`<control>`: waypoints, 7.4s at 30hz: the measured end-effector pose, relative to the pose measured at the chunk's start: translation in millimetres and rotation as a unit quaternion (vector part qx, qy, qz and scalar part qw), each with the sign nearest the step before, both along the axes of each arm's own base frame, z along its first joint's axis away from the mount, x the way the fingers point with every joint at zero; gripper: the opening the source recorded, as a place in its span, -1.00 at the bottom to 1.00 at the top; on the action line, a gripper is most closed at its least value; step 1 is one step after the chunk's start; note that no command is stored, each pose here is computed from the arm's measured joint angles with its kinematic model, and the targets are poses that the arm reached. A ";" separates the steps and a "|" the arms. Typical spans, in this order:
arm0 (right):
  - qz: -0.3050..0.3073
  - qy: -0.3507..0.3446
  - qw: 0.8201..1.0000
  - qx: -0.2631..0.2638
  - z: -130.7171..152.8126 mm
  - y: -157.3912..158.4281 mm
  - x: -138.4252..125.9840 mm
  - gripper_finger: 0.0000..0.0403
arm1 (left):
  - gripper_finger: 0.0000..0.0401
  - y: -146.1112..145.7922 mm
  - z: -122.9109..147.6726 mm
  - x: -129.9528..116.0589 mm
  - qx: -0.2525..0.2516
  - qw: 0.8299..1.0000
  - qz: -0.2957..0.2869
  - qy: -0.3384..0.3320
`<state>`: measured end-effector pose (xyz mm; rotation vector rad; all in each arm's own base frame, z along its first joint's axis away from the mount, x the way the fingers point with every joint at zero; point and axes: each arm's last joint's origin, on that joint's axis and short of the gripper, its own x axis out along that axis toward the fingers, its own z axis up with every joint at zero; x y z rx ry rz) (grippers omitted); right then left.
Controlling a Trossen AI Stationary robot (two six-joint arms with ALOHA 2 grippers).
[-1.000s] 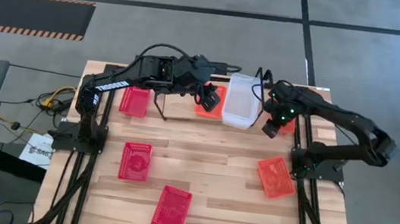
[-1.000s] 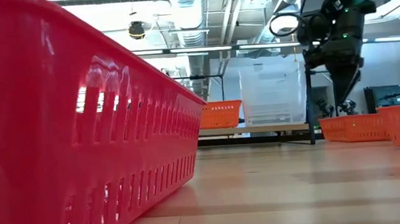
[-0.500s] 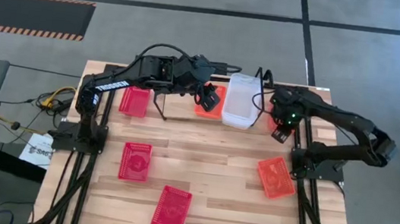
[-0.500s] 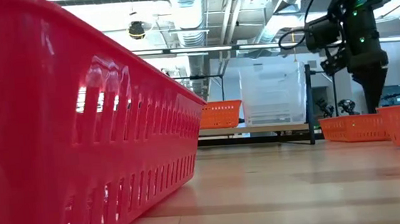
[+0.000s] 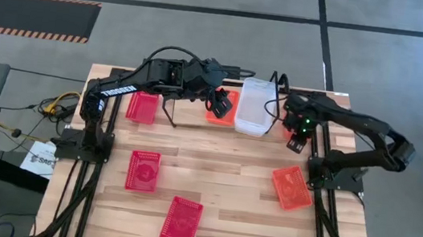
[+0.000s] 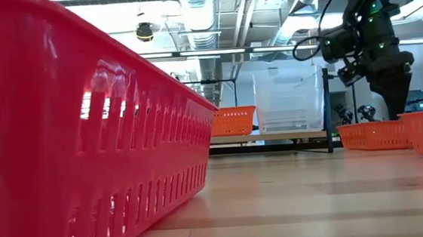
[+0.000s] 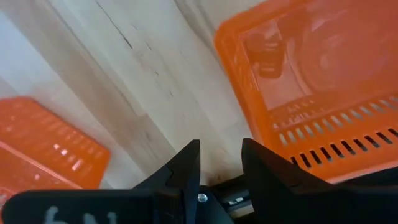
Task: Stack baskets on shelf by color
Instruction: Stack the top orange bin on top of the orange bin on the shelf
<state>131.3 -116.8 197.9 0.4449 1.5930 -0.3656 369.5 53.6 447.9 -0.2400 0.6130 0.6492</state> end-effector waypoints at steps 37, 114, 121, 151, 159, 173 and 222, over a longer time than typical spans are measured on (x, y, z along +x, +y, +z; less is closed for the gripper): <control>0.015 0.047 0.996 -0.075 -1.8 5.7 4.7 -0.31 | -0.11 0.3 -0.1 -0.2 -0.004 1.000 0.008 -0.003; 0.206 -0.384 0.892 -0.123 194.5 150.7 17.9 -1.00 | -0.12 5.1 -1.4 -0.3 0.004 0.998 -0.052 0.023; 0.243 -0.240 0.929 -0.138 162.8 156.1 50.8 -1.00 | -0.12 4.9 -1.8 0.1 -0.011 0.996 -0.083 0.023; 0.354 -0.185 0.875 -0.274 232.6 152.1 78.1 -1.00 | -0.12 -0.8 6.1 8.7 -0.025 0.977 -0.209 -0.027; 0.395 -0.148 0.869 -0.259 218.8 157.5 98.1 -1.00 | -0.12 -9.7 2.4 7.1 0.030 0.950 -0.308 0.022; 0.367 -0.230 0.876 -0.211 222.1 163.7 110.2 -1.00 | -0.12 -25.2 -12.2 4.4 0.229 0.853 -0.430 0.187; 0.342 -0.216 0.900 -0.164 188.4 179.1 158.9 -0.99 | -0.13 -63.8 -49.1 23.6 0.276 0.785 -0.513 0.212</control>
